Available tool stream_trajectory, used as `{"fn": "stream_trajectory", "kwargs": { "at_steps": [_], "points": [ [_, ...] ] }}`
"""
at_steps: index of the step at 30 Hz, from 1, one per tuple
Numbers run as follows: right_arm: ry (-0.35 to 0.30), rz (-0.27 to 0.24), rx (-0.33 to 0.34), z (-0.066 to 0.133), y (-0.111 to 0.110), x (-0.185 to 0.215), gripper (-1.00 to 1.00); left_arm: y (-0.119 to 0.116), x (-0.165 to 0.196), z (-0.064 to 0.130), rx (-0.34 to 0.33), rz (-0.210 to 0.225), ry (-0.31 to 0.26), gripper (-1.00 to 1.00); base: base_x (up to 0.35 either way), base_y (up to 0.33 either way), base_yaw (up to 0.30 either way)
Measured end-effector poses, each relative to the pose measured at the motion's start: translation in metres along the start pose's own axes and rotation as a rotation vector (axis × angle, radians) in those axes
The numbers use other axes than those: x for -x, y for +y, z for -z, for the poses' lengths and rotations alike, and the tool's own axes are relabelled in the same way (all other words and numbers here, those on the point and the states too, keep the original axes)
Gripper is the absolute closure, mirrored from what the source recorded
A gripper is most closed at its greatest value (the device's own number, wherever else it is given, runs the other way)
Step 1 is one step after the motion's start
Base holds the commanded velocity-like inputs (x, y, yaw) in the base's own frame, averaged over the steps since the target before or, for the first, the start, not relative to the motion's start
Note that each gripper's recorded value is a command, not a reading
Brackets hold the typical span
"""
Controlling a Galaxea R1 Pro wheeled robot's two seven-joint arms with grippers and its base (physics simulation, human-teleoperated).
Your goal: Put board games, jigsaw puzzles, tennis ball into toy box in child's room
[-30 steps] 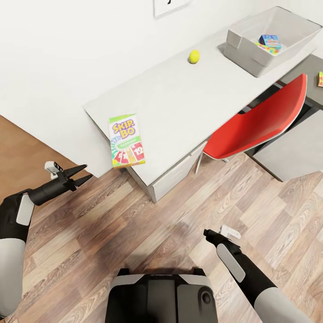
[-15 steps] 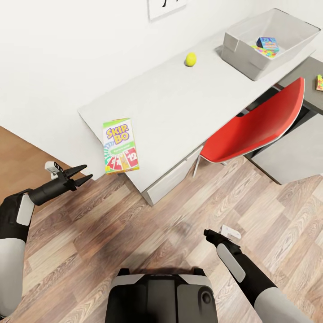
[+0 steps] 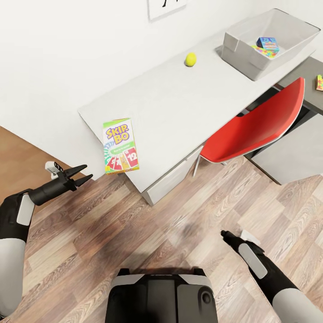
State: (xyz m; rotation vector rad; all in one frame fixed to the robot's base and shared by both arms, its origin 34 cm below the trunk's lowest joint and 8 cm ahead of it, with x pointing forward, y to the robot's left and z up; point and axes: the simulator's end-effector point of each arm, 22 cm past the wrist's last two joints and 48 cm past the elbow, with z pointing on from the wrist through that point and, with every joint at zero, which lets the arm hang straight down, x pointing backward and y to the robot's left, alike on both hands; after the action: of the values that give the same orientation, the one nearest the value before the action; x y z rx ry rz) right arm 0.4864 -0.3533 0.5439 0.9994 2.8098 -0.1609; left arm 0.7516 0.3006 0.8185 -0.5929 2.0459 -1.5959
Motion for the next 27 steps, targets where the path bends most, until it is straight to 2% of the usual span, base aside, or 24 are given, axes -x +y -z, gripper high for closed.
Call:
{"fn": "stream_trajectory", "kwargs": {
  "at_steps": [3,7,19,27],
  "points": [
    [0.022,-0.039,0.053,-0.0045,-0.0048,-0.0031,-1.00,0.0000,0.0000,-0.0001,0.000,0.000,0.000,-1.00,0.000,0.000,0.000],
    [0.031,-0.056,0.088,-0.0061,-0.0042,-0.0054,-1.00,-0.0001,0.0001,-0.0001,0.000,-0.002,-0.001,-1.00,0.000,0.000,0.000],
    [0.034,-0.058,0.104,-0.0064,-0.0011,-0.0083,-1.00,-0.0003,0.0003,0.0000,0.000,-0.006,-0.002,-1.00,0.143,-0.030,0.000],
    [0.037,-0.059,0.107,-0.0065,0.0009,-0.0100,-1.00,0.0002,0.0002,0.0000,0.001,-0.005,-0.002,-1.00,0.028,-0.014,0.000]
  ]
}}
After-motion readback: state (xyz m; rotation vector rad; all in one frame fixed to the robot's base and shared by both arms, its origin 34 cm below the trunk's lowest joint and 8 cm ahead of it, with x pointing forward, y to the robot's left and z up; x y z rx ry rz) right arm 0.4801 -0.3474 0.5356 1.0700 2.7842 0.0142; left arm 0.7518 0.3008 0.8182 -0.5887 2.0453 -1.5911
